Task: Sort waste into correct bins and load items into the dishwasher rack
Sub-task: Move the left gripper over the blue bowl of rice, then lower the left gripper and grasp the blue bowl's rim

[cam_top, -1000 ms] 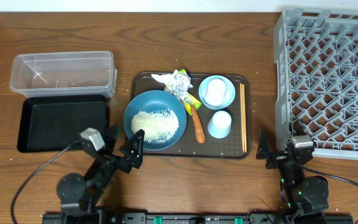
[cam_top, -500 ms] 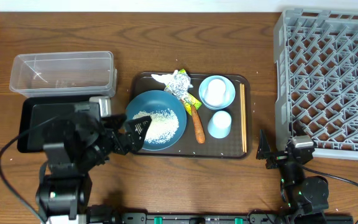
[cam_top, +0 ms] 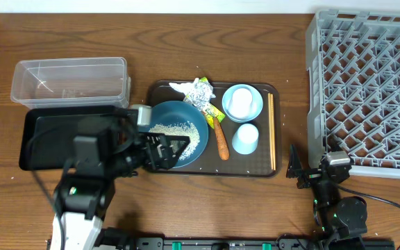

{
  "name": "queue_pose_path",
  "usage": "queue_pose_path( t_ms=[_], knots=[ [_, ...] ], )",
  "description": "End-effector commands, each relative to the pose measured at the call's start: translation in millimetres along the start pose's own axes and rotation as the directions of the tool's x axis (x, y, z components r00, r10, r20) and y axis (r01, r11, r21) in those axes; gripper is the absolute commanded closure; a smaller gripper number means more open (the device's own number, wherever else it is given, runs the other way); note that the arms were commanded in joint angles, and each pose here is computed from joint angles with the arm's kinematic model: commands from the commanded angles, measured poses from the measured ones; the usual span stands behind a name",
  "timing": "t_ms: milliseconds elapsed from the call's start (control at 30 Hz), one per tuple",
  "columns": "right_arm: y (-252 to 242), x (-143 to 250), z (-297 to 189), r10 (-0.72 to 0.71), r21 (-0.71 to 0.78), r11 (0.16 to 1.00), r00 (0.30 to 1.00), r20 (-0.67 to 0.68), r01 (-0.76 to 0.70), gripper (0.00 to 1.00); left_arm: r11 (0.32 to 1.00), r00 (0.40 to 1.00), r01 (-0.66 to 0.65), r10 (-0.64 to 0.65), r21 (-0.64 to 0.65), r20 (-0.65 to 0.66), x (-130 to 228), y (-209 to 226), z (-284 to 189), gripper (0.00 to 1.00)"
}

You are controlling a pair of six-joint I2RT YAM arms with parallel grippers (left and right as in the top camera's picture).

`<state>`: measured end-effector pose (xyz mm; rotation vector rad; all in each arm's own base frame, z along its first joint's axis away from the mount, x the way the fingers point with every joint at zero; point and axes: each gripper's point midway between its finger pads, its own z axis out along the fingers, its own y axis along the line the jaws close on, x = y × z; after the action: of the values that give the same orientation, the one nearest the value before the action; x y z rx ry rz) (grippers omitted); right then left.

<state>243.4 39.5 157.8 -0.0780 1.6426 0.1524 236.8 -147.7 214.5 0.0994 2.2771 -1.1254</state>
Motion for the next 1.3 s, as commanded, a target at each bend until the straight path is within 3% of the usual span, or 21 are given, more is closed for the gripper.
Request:
queue_pose_path(
  t_ms=[0, 200, 367, 767, 1000, 1267],
  knots=[
    [-4, 0, 0, -0.012, 0.02, 1.0, 1.0, 0.001, 0.012, 0.01, 0.99, 0.998, -0.05, 0.045, -0.134, -0.045, -8, 8, 11, 0.01],
    [-4, 0, 0, -0.012, 0.02, 1.0, 1.0, 0.001, 0.012, 0.01, 0.902, 0.983, -0.14, 0.078, -0.408, -0.165, -12, 23, 21, 0.01],
    [-4, 0, 0, -0.012, 0.02, 1.0, 1.0, 0.001, 0.012, 0.01, 0.873, 0.974, -0.218, 0.164, -0.436, -0.159, -22, 18, 42, 0.01],
    [-4, 0, 0, -0.012, 0.02, 1.0, 1.0, 0.001, 0.012, 0.01, 0.867, 0.95, -0.249, 0.132, -0.431, -0.284, -1, 38, 83, 0.02],
    [-4, 0, 0, -0.012, 0.02, 1.0, 1.0, 0.001, 0.011, 0.01, 0.758, 0.922, -0.347, 0.169, -0.552, -0.348, 11, 64, 100, 0.01],
    [-4, 0, 0, -0.012, 0.02, 1.0, 1.0, 0.001, 0.012, 0.01, 0.691, 0.893, -0.413, 0.179, -0.593, -0.414, 26, 81, 118, 0.01]
  ],
)
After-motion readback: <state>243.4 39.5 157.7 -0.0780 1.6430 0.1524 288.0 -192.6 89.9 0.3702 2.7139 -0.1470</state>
